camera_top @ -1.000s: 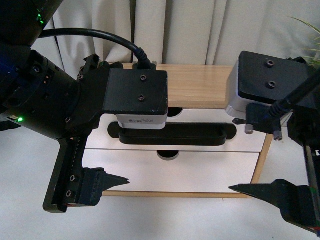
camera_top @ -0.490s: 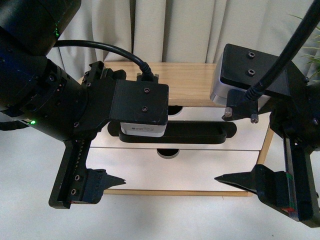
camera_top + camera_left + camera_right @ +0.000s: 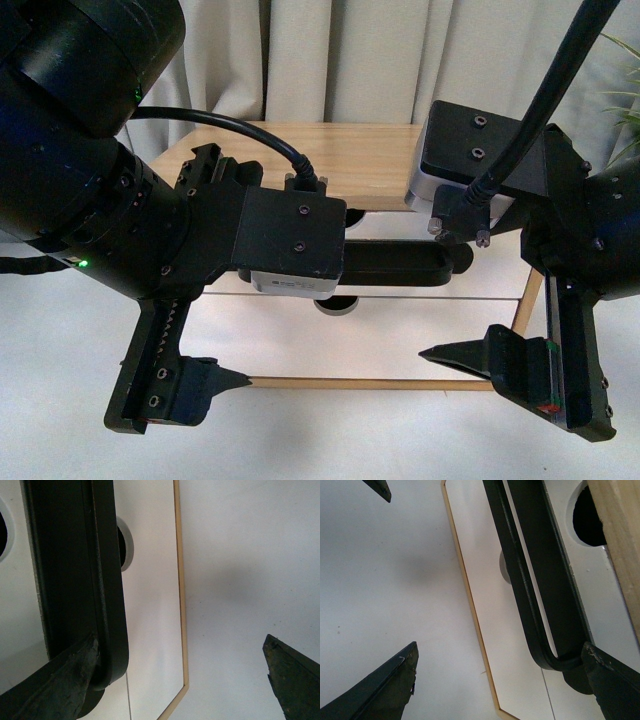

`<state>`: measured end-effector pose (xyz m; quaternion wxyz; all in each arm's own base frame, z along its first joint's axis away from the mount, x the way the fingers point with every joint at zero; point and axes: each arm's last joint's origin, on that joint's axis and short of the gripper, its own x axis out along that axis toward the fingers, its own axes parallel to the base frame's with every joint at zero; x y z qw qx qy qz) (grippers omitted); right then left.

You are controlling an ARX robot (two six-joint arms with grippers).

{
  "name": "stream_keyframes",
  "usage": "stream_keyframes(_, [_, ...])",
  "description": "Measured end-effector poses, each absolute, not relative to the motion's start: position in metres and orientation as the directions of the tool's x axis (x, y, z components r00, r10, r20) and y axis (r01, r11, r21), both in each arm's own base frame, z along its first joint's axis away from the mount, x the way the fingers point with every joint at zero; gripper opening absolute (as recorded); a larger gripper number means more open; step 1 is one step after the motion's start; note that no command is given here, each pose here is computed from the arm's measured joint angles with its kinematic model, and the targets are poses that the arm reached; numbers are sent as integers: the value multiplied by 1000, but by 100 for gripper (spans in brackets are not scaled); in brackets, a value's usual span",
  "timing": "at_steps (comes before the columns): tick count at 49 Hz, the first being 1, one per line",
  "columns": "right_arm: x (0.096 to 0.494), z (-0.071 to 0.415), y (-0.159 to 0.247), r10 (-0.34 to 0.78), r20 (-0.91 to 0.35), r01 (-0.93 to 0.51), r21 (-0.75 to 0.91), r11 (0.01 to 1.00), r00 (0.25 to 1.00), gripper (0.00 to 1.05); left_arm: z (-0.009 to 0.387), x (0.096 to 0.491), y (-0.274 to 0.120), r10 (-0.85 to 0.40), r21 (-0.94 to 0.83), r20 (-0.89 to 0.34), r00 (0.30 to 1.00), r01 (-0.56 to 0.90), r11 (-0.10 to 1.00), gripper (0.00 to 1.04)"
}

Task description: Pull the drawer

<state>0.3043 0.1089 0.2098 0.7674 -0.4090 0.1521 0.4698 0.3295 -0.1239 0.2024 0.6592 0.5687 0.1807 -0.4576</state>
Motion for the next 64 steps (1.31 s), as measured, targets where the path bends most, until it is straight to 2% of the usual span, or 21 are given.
stream_keyframes(26, [316,189,121,585,-625,-845,-483,229,516,96,202,331,-122,-401,585,-757,515,808,-67,98])
stream_keyframes(52, [320,181,120,560,-657,-851,-490,191,504,96,201,332,-120,-407,583,-758,510,809,-71,98])
stream_keyframes(64, [319,181,123,558,-690,-874,-462,151,461,96,200,330,-122,-407,578,-764,500,812,-87,98])
